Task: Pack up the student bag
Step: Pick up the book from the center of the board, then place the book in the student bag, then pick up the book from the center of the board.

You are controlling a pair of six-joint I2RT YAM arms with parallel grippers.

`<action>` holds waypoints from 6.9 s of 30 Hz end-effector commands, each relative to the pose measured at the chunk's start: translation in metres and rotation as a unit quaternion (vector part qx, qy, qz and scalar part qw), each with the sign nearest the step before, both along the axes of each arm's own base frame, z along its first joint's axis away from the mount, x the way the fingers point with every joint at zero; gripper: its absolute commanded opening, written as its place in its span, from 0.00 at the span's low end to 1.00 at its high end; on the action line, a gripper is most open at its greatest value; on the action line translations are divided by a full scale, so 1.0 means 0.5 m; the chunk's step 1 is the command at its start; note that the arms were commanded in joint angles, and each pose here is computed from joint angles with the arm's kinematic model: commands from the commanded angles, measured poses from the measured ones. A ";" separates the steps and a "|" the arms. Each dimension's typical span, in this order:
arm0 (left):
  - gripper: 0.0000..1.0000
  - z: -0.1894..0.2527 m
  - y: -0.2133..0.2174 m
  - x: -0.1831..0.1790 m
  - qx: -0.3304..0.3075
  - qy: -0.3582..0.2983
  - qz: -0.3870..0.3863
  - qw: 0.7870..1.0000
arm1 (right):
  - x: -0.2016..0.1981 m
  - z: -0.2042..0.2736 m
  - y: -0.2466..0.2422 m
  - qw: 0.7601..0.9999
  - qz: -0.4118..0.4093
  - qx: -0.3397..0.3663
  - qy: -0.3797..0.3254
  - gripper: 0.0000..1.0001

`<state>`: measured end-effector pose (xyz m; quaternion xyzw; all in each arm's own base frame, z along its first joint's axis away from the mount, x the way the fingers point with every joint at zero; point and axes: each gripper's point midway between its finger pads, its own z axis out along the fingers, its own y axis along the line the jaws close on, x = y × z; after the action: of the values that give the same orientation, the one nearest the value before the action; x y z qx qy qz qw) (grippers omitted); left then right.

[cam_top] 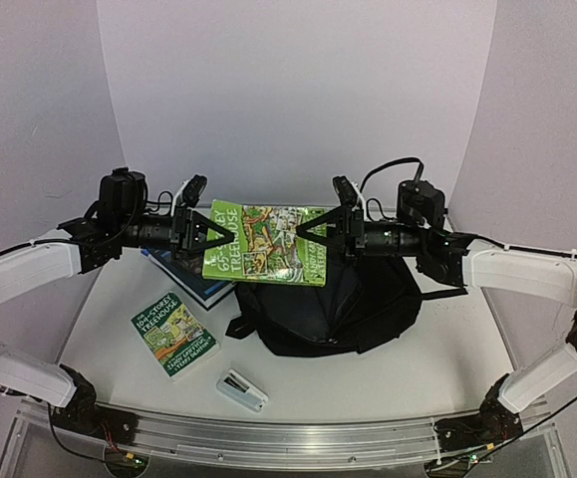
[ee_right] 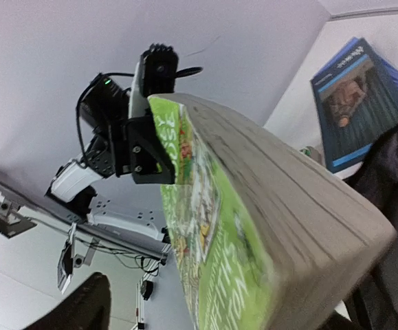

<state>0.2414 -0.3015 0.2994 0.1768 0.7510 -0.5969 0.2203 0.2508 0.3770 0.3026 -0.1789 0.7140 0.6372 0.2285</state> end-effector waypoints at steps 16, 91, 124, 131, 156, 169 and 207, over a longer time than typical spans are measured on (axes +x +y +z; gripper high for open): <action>0.00 -0.098 0.056 0.130 -0.030 0.126 0.164 0.978 | 0.214 -0.191 -0.237 0.840 -0.311 -0.429 -0.115 0.93; 0.18 -0.299 -0.436 0.257 -0.048 0.138 0.098 0.984 | 0.185 -0.050 -0.147 0.921 -0.321 -0.206 -0.076 0.00; 0.88 -0.195 0.033 0.182 0.133 0.107 0.258 0.951 | 0.250 -0.435 -0.319 0.884 -0.344 -0.301 0.096 0.05; 0.92 -0.253 0.138 0.158 0.153 0.145 0.301 0.930 | 0.257 -0.395 -0.317 0.891 -0.343 -0.286 0.079 0.42; 1.00 -0.460 0.446 -0.003 0.228 0.312 0.502 0.774 | 0.053 -0.028 -0.079 0.949 -0.227 -0.190 -0.106 0.94; 0.97 -0.517 0.424 -0.012 0.183 0.346 0.487 0.780 | -0.034 -0.252 0.307 0.966 -0.066 -0.242 -0.067 0.85; 0.37 -0.552 0.402 -0.017 0.157 0.375 0.470 0.784 | -0.037 -0.496 0.525 0.979 0.027 -0.165 0.115 0.53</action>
<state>0.2334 -0.0898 0.0188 -0.4082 0.8546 -0.2815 0.1540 0.2495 0.6148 0.0338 -0.1554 0.8630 0.4678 0.1102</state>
